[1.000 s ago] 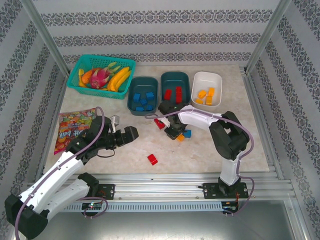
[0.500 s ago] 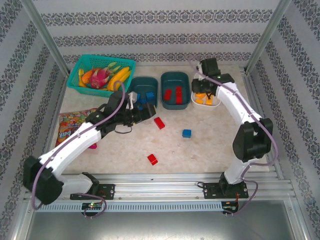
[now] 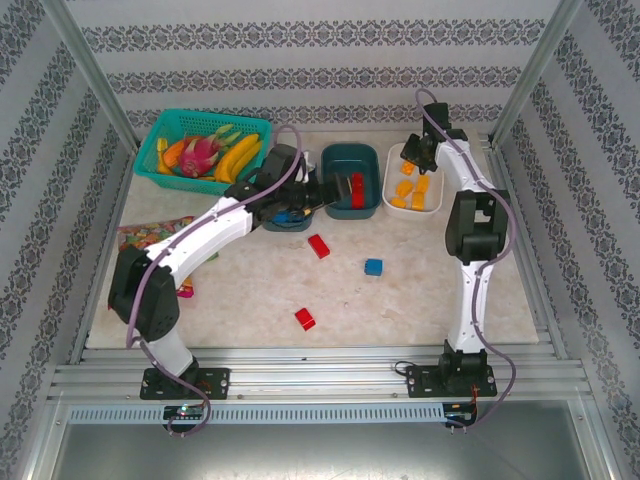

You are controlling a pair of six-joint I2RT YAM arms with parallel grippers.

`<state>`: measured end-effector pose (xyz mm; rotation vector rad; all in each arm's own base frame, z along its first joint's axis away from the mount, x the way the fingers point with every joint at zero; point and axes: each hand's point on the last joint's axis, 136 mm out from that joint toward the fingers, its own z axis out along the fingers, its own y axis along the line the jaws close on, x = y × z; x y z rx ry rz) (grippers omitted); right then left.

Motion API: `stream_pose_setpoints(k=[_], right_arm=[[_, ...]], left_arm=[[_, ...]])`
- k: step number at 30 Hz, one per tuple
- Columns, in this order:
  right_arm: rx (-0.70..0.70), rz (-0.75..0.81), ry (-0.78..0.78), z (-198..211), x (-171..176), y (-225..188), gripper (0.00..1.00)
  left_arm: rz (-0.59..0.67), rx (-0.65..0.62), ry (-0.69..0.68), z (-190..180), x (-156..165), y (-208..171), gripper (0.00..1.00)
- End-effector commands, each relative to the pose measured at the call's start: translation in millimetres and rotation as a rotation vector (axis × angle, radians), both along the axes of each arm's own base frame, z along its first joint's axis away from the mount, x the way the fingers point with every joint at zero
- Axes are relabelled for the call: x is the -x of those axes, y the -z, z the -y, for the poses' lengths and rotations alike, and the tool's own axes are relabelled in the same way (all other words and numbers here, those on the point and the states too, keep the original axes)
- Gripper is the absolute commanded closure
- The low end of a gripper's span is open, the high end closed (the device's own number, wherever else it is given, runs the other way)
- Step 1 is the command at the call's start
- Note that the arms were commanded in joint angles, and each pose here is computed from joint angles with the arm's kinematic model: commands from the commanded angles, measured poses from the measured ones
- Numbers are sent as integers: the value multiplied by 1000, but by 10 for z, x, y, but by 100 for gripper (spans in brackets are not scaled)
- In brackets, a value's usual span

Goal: Sort the legos into containers by color

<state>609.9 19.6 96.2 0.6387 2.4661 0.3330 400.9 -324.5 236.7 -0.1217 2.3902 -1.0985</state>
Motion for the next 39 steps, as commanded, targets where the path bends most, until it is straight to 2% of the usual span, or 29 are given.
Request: stream_pose_setpoints(k=[1, 7, 11, 15, 19, 24, 32, 39], right_arm=[[-64, -33, 37, -52, -64, 46, 63], [-129, -59, 64, -111, -129, 250, 50], [-127, -44, 55, -136, -127, 152, 44], [-96, 13, 32, -150, -64, -250, 40], [-38, 128, 15, -202, 224, -908, 40], [19, 196, 16, -393, 1026, -1378, 39], [23, 190, -74, -620, 2711, -1403, 36], [-41, 97, -164, -543, 3946, -1274, 33]], left_arm=[[64, 33, 43, 210, -53, -242, 4], [77, 15, 68, 364, -89, -308, 4], [68, -9, 79, 386, -41, -276, 4], [37, -29, 91, 383, 37, -197, 4], [6, -70, 117, 394, 170, -86, 3], [-62, -209, 158, 381, 405, 256, 4], [-163, -429, 229, 486, 808, 866, 9], [-210, -521, 242, 689, 982, 1277, 12]])
